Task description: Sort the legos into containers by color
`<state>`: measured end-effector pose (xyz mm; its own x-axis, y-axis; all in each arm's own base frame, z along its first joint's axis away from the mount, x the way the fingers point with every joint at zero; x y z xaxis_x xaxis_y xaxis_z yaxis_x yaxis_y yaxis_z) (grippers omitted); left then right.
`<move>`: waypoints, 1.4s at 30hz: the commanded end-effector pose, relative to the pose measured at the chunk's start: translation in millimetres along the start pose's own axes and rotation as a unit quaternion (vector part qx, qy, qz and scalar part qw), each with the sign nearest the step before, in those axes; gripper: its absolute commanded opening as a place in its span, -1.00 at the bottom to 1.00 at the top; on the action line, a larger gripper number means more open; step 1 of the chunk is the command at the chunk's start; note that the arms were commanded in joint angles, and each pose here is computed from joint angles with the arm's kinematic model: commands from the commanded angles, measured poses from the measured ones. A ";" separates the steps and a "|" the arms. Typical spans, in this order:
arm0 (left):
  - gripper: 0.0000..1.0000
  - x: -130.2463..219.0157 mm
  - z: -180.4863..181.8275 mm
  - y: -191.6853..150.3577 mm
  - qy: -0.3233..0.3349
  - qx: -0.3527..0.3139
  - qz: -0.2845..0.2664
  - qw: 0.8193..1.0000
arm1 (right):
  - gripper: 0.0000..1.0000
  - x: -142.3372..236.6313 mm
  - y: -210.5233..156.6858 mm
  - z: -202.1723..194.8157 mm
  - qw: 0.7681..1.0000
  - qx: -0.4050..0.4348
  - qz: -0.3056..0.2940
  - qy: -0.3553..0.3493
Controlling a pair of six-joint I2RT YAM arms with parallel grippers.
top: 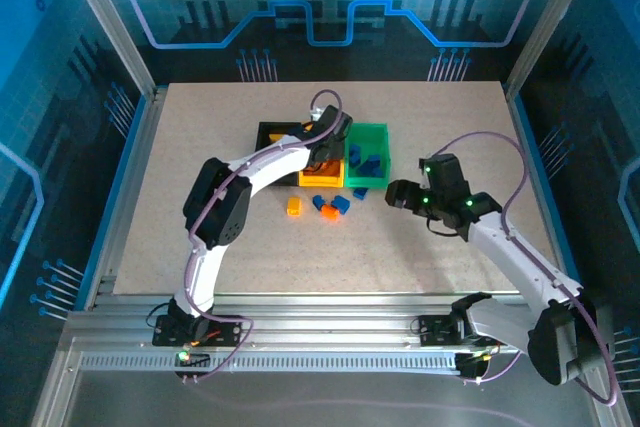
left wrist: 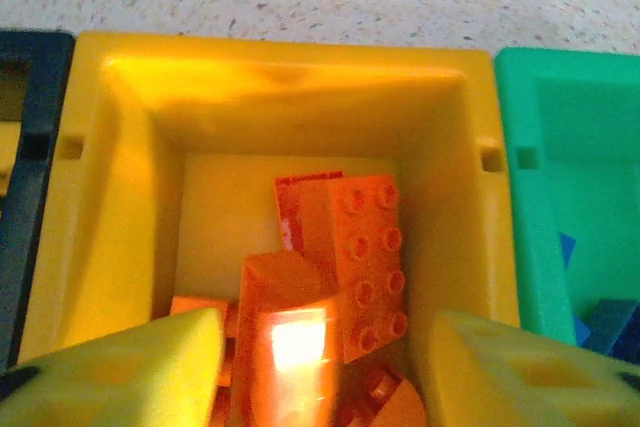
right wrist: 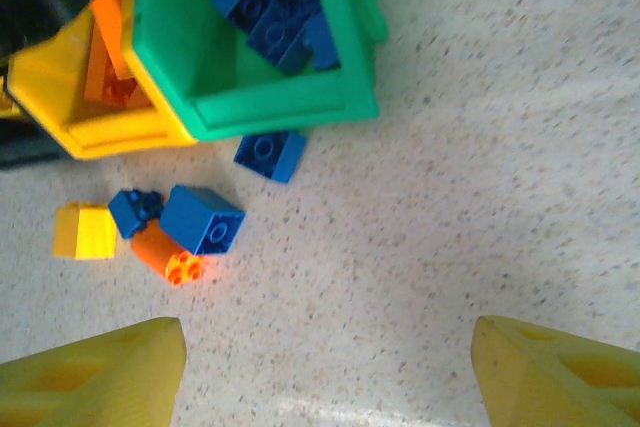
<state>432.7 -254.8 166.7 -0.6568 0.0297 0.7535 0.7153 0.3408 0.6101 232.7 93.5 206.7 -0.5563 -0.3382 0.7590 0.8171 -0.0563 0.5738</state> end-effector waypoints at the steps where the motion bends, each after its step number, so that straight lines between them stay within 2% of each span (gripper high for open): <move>1: 0.46 20.7 -2.5 13.0 -0.014 0.013 0.004 1.000 | 0.55 0.1 -12.3 13.1 0.998 0.036 0.022 0.042; 5: 0.92 69.9 -5.4 22.7 -0.088 0.039 -0.015 0.995 | 0.53 -5.8 -17.4 35.9 0.992 0.090 0.031 0.082; 6: 0.98 86.4 -5.2 23.3 -0.111 0.044 -0.019 0.993 | 0.49 -8.7 -17.6 44.4 0.989 0.108 0.035 0.092; 8: 0.98 118.3 -1.4 21.5 -0.152 0.051 -0.026 0.987 | 0.42 -16.1 -17.3 62.2 0.983 0.143 0.045 0.106; 12: 0.98 169.9 25.6 -4.5 -0.202 0.057 -0.026 0.977 | 0.36 -39.2 -14.4 100.2 0.971 0.199 0.064 0.119; 16: 0.98 198.8 70.3 -41.0 -0.198 0.049 -0.018 0.979 | 0.38 -71.7 -8.0 130.6 0.960 0.238 0.087 0.118; 22: 0.98 218.0 140.7 -85.6 -0.196 0.094 -0.015 0.976 | 0.41 -120.1 9.3 152.8 0.953 0.265 0.115 0.096; 28: 0.98 228.0 179.6 -103.7 -0.176 0.118 -0.026 0.977 | 0.33 -147.4 12.0 159.5 0.947 0.281 0.143 0.058; 34: 0.98 228.3 193.2 -109.5 -0.163 0.122 -0.037 0.978 | 0.22 -156.3 -3.2 146.1 0.943 0.288 0.166 0.017; 42: 0.98 224.9 198.3 -109.5 -0.146 0.124 -0.042 0.981 | 0.09 -151.6 -31.5 150.4 0.928 0.320 0.190 -0.005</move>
<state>159.7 -104.6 225.8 -0.7734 0.2871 0.5652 0.6135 0.5635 0.5533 282.5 289.4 129.1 -0.2723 -0.2748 0.9221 0.7070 0.5929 0.3855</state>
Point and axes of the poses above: each hand's point on the last joint's axis, 136 mm out from that joint toward the fingers, its own x axis back along the fingers, its own z axis along the line the jaws close on, y = z × x, the point moved 9 cm from there along x, back along the fingers, and after that the axes turned 14 degrees about x, right-handed, at the moved point
